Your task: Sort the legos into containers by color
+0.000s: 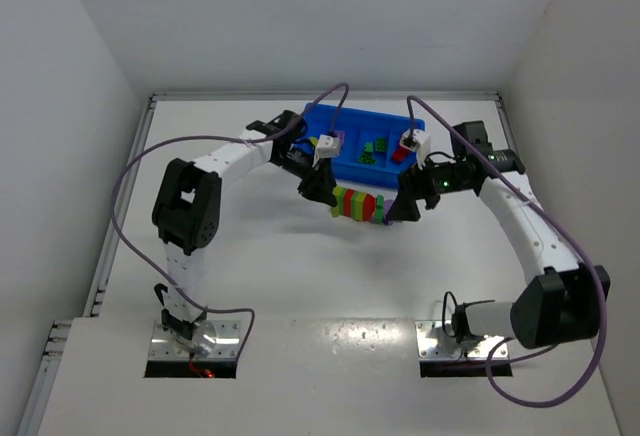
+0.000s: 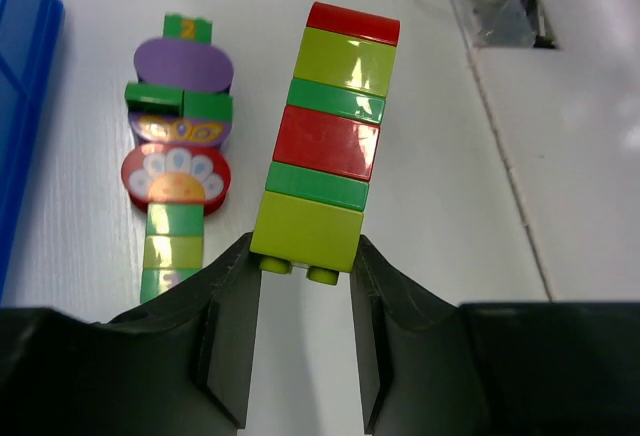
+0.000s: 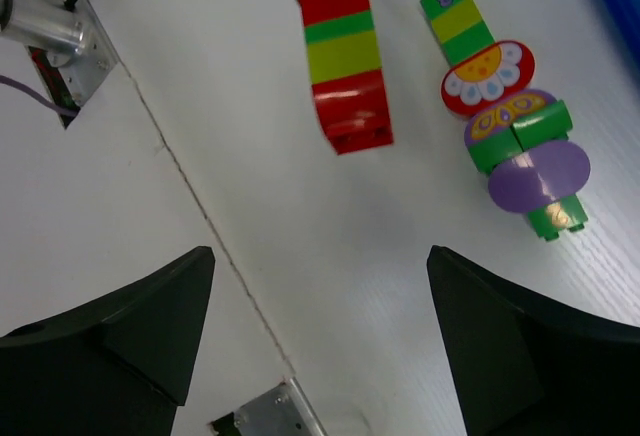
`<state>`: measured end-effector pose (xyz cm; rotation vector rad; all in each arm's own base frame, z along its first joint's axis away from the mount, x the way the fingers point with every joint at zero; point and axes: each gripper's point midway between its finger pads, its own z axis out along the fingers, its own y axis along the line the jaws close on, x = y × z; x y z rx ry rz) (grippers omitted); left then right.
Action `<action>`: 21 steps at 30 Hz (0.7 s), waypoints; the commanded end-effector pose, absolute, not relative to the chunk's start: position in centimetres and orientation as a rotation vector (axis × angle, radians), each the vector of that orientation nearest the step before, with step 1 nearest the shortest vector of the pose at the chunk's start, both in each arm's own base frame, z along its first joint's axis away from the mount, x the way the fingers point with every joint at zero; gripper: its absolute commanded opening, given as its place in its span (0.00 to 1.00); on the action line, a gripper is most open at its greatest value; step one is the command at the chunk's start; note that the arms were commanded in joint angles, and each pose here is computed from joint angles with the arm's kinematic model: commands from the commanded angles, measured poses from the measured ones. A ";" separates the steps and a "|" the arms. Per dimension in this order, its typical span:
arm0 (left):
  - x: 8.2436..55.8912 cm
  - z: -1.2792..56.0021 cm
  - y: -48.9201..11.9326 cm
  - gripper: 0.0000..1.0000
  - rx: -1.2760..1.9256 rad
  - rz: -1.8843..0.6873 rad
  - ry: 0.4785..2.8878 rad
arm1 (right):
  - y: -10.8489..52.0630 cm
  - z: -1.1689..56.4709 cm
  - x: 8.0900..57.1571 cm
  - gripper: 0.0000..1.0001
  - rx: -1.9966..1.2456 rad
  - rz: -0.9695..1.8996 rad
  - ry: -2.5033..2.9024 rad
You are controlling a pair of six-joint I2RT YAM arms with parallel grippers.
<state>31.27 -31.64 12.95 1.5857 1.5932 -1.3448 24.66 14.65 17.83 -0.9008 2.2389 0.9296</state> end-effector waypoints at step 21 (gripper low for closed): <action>29.4 20.8 -34.0 0.14 1.566 -1.416 1.362 | 22.7 18.8 27.6 0.95 -1.171 1.055 2.055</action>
